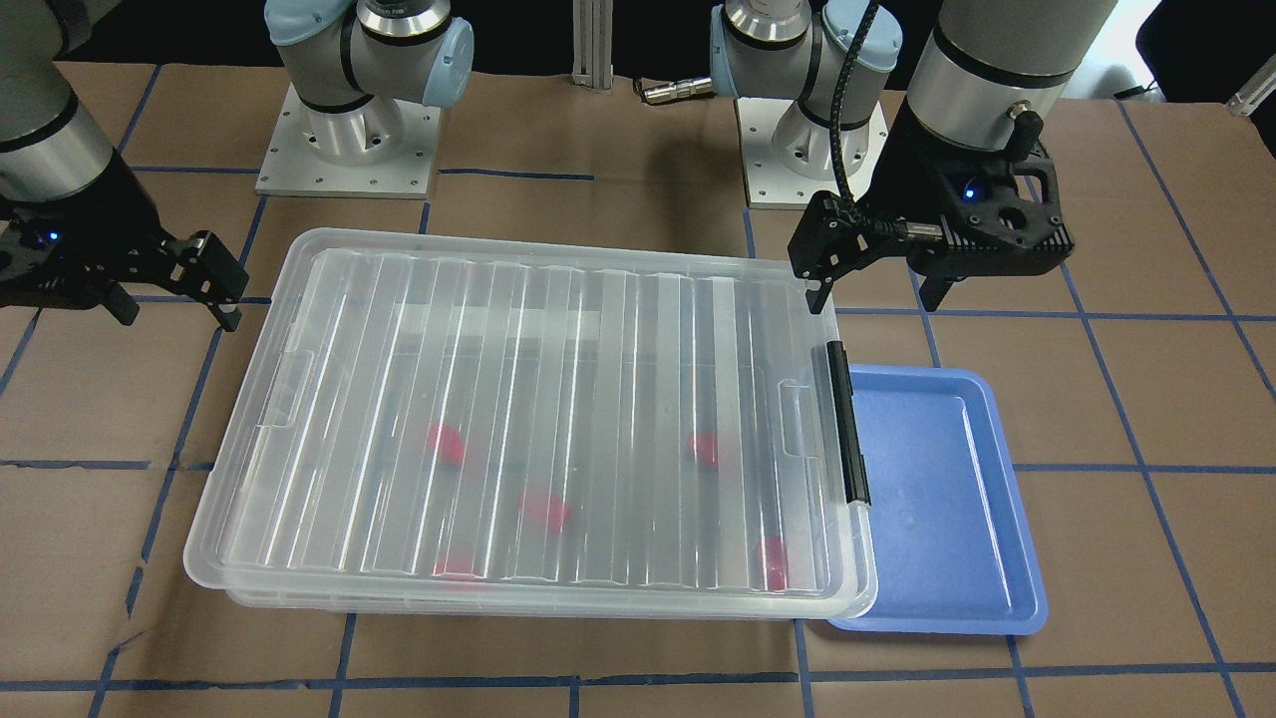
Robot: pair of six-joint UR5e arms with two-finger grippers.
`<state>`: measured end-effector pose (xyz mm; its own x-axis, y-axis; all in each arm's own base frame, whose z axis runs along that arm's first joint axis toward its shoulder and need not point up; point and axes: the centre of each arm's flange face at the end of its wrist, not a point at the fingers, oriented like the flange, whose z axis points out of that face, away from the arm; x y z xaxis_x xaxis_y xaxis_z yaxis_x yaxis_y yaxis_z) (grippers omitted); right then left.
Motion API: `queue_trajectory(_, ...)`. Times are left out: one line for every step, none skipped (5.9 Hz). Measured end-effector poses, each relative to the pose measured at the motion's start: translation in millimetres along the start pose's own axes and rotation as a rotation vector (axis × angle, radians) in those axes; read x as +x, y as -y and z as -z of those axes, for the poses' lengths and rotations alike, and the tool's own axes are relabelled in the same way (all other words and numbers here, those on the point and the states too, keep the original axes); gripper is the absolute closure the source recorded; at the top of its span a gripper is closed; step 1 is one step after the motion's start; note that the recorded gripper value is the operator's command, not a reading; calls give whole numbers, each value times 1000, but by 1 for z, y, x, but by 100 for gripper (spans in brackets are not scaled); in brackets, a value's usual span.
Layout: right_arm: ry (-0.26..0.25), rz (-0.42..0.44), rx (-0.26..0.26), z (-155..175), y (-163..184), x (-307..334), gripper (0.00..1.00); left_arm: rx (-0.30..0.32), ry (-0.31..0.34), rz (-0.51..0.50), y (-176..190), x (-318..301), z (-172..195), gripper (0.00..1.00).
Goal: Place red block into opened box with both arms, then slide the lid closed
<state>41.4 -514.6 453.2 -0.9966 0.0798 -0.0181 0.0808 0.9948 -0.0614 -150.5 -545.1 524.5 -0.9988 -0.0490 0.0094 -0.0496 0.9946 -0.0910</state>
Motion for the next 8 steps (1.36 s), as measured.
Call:
queue_trajectory(-5, -16, -20, 27, -2, -35, 0, 1, 1, 0, 0, 0, 0, 1)
queue_trajectory(-6, -27, -33, 44, -8, -73, 0, 1, 1, -2, 0, 0, 0, 1)
queue_trajectory(-6, -24, -39, 50, -16, -105, 0, 0, 1, -2, 0, 0, 0, 1)
queue_trajectory(-7, -15, -44, 50, -20, -121, 0, -1, 1, -3, 0, 1, 0, 1)
queue_trajectory(-8, -10, -50, 47, -21, -125, 0, -1, 1, -3, 0, 1, 0, 1)
queue_trajectory(-8, -10, -53, 46, -21, -125, 0, -1, 1, -3, 0, 1, 0, 1)
queue_trajectory(-10, -12, -52, 46, -20, -124, 0, -1, 1, -3, 0, 1, 0, 1)
queue_trajectory(-14, -13, -51, 46, -21, -123, 0, -1, 1, -2, -1, 1, 0, 1)
